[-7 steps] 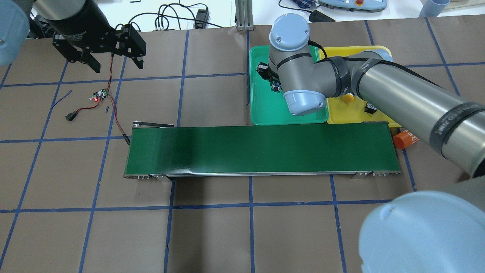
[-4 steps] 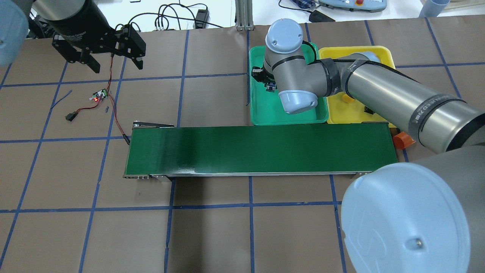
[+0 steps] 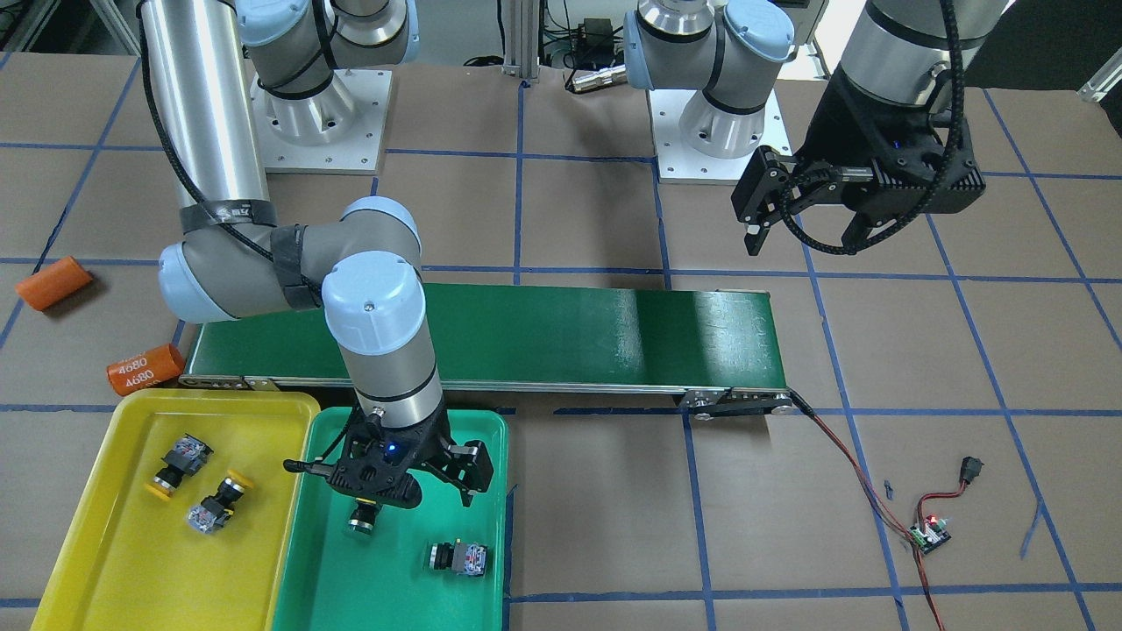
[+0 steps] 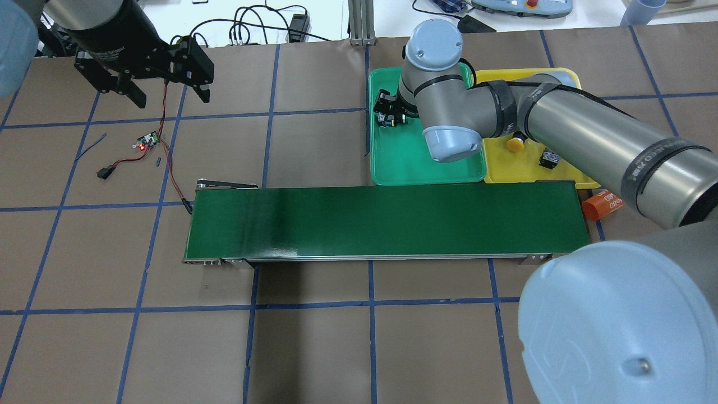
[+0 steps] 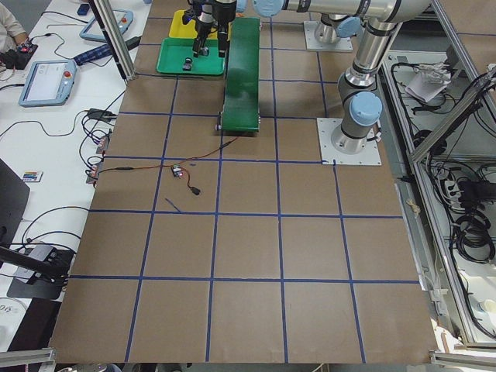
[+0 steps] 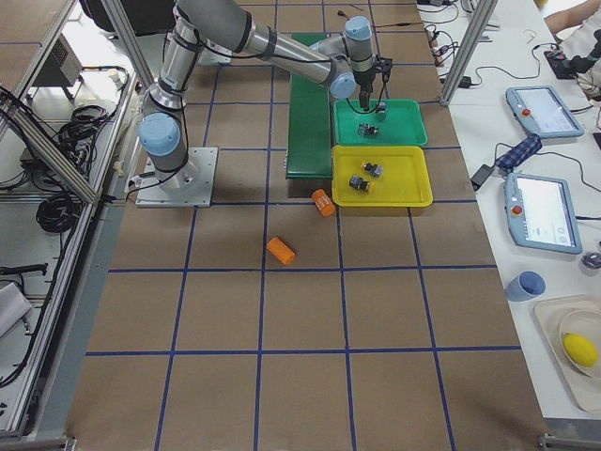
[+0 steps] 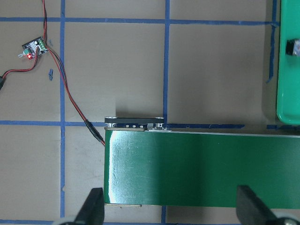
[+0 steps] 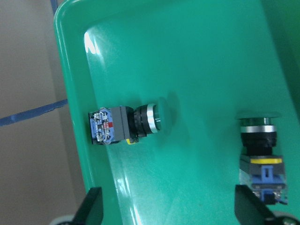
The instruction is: Sort buttons by color to trays
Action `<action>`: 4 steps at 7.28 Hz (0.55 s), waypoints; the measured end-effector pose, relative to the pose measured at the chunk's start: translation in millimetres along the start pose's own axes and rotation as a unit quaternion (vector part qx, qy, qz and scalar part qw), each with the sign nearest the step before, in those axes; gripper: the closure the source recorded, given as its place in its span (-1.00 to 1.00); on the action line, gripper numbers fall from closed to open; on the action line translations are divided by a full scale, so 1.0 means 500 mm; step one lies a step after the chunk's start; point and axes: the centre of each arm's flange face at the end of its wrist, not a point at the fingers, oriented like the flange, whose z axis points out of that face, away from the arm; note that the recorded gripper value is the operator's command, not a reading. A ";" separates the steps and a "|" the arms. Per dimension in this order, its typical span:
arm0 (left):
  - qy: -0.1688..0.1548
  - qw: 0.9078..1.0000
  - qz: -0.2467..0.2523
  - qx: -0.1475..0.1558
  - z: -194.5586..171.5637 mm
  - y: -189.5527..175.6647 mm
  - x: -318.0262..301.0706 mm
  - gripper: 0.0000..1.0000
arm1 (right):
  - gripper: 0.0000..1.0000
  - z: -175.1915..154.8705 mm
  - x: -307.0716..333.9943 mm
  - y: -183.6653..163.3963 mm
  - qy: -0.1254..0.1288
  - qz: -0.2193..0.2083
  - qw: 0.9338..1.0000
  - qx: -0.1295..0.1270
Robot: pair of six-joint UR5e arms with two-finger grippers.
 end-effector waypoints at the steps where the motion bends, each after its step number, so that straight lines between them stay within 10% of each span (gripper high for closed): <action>1: 0.000 1.000 -0.001 0.000 0.001 -0.001 -0.001 -1.00 | -1.00 -0.050 0.026 -0.008 0.013 0.010 1.000 -0.013; 4: 0.000 1.000 0.000 -0.001 0.001 0.001 -0.001 -1.00 | -1.00 -0.209 0.243 -0.039 0.078 0.087 0.989 -0.086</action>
